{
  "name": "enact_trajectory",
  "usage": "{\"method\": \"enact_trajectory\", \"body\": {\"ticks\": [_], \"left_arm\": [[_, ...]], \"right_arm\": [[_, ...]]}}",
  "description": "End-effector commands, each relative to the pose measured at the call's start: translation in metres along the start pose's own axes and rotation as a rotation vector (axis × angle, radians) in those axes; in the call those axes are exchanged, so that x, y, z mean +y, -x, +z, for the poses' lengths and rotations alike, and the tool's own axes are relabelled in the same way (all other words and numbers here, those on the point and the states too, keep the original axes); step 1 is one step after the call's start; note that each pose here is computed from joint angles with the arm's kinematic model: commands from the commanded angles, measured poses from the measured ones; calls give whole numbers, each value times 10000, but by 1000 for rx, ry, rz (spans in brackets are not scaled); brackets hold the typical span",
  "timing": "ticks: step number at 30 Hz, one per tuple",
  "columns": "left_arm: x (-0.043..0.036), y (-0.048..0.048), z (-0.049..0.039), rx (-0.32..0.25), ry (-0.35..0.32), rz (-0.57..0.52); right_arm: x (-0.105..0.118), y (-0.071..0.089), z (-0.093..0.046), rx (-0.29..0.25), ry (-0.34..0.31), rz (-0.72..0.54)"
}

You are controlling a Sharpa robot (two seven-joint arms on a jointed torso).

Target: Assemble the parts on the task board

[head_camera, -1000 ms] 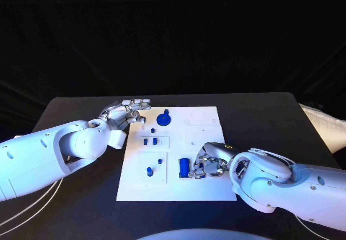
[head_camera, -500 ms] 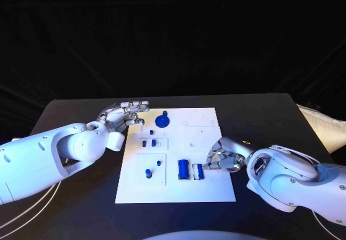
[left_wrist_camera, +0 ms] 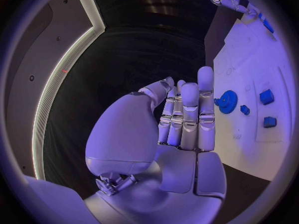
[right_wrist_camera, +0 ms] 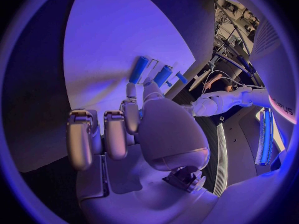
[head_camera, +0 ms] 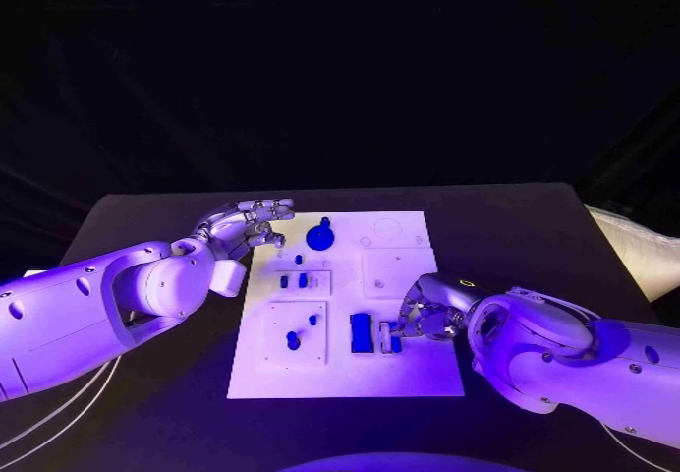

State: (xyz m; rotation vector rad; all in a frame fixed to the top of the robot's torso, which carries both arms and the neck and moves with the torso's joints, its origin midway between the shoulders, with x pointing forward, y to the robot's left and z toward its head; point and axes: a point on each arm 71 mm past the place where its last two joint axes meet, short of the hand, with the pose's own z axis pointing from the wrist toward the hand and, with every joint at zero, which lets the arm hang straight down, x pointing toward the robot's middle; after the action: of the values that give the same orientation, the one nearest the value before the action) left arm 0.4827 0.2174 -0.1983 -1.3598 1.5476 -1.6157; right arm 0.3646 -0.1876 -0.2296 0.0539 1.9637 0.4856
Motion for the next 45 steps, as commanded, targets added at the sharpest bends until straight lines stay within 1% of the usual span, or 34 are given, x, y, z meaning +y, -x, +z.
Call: {"method": "enact_trajectory", "body": {"ticks": [1,9,26,32,36,40,45], "left_arm": [[-2,-28,3,23,-4,-4],[-2,-26,0,23,-4,-4],[-2,-23,-3,24,-1,-4],[-2,-19,-4,23,0,-4],[-1,-17,-4,23,0,-4],[0,-14,-4,23,0,-4],[5,-16,-4,26,2,-5]], "right_arm": [[-3,-30,20,14,-8,-79],[2,-75,62,32,-7,-140],[8,-94,82,42,-3,-217],[-3,-76,55,27,2,-238],[-5,-56,32,7,10,-255],[8,-37,16,-18,25,-289],[18,-29,10,-30,39,-346]]}}
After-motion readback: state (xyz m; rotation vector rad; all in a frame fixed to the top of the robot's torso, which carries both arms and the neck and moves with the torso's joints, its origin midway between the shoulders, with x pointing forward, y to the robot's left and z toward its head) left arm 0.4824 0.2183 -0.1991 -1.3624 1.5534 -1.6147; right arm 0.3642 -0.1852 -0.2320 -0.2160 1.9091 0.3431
